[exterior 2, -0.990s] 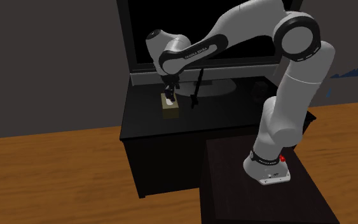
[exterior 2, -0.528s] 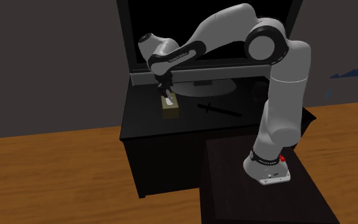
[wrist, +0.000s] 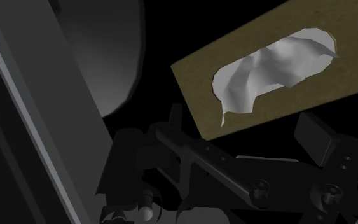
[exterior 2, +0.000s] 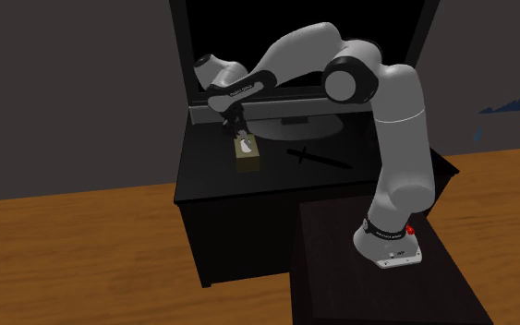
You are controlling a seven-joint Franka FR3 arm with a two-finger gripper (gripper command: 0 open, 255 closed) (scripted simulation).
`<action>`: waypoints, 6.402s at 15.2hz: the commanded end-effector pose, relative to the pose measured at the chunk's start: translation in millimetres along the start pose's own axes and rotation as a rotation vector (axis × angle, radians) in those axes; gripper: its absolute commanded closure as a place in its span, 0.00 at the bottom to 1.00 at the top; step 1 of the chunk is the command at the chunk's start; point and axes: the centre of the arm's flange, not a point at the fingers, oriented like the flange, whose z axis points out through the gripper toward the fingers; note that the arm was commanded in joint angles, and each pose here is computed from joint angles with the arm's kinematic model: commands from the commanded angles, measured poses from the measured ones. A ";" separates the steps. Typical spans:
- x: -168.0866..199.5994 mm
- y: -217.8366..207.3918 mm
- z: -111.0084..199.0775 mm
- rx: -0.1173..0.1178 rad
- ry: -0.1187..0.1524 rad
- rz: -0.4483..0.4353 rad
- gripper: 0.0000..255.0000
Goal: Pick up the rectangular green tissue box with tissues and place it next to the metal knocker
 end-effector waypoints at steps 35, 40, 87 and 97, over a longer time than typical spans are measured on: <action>-60.6 -11.8 35.1 -0.082 0.180 -0.457 0.00; -60.6 -11.8 35.1 -0.082 0.180 -0.457 0.00; -90.0 52.6 -129.8 -0.082 0.180 -0.457 1.00; -98.1 70.1 -174.6 -0.082 0.180 -0.457 1.00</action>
